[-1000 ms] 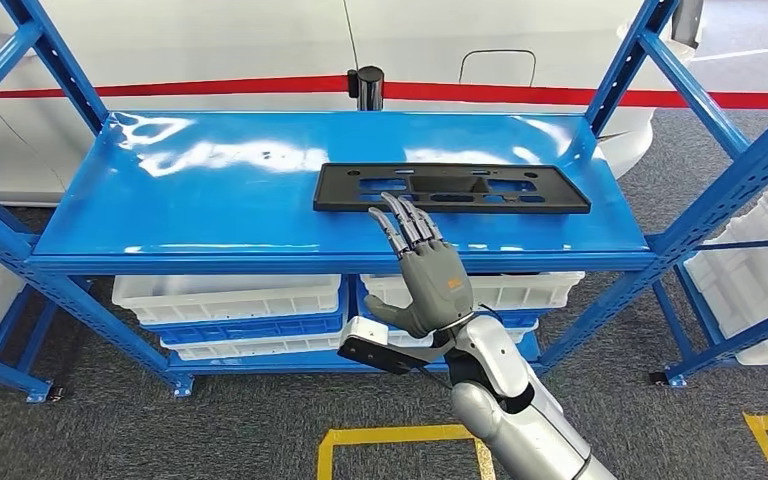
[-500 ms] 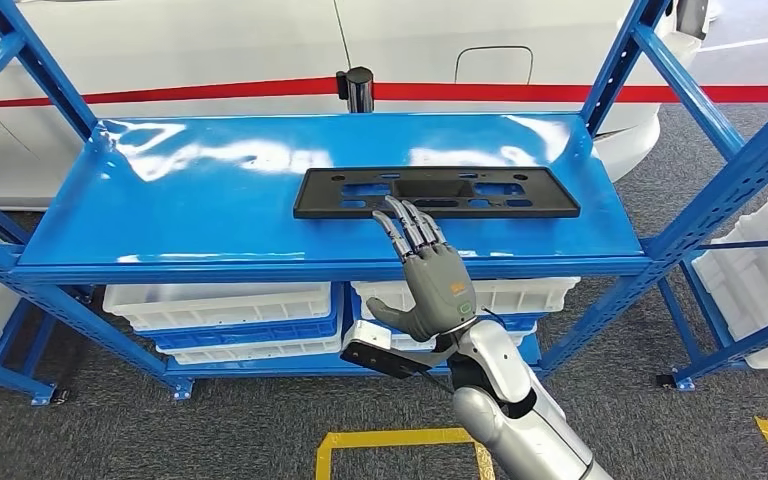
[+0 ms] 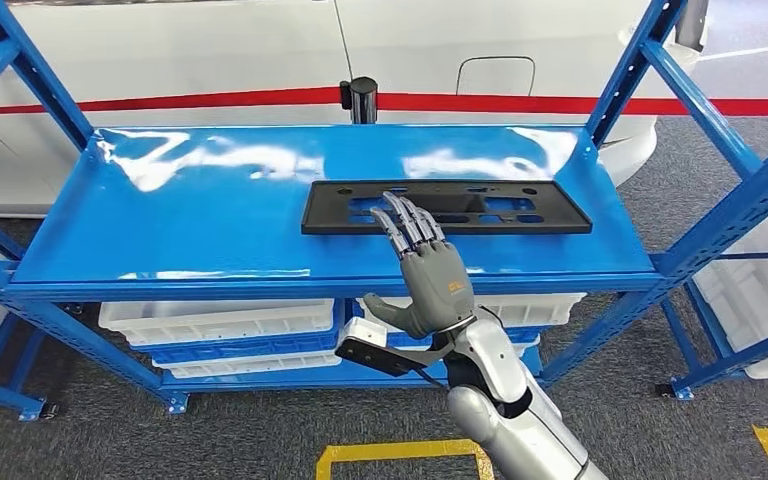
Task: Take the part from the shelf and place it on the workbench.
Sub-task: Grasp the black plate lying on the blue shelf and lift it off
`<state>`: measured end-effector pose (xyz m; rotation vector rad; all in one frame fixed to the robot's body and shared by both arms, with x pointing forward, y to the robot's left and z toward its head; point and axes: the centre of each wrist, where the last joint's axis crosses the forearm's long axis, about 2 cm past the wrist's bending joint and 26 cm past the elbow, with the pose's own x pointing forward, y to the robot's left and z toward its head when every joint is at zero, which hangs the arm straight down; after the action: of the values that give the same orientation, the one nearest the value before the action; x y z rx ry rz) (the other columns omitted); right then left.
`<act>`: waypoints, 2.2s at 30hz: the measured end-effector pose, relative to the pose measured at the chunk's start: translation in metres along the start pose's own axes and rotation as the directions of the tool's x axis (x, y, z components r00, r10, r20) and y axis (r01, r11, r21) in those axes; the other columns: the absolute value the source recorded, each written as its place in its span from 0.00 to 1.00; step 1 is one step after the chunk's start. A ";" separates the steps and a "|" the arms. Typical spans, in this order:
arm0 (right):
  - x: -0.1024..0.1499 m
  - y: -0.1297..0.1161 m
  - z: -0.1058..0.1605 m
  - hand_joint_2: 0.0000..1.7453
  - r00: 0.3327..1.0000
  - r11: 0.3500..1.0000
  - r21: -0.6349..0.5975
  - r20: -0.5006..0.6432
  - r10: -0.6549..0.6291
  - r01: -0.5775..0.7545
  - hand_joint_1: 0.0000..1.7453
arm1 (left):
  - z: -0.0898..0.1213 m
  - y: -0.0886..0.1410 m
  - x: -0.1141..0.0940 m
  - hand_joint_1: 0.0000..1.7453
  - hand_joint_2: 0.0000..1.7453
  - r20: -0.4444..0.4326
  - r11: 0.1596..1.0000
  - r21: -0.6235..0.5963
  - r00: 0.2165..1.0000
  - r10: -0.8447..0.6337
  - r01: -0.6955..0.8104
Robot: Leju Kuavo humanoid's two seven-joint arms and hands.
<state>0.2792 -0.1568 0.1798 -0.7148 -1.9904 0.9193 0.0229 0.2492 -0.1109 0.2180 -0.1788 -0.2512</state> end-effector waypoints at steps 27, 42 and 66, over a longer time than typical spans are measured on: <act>-0.015 0.000 -0.001 1.00 0.979 0.982 -0.013 -0.083 0.185 -0.186 0.00 | 0.001 -0.003 0.000 0.00 0.00 0.002 0.999 0.000 0.999 -0.033 0.033; -0.032 0.010 0.002 1.00 0.954 0.964 0.103 -0.152 0.260 -0.246 0.00 | 0.001 -0.004 0.001 0.00 0.00 0.008 0.999 0.006 0.998 -0.054 0.054; -0.078 0.024 0.010 1.00 0.811 0.859 0.291 -0.302 0.501 -0.422 1.00 | 0.001 -0.004 0.002 0.00 0.00 -0.007 0.998 0.006 0.998 -0.064 0.064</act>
<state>0.3140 -0.2041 0.1224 -1.1892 -1.3778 1.1601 0.0234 0.2444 -0.1103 0.2310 -0.1662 -0.3135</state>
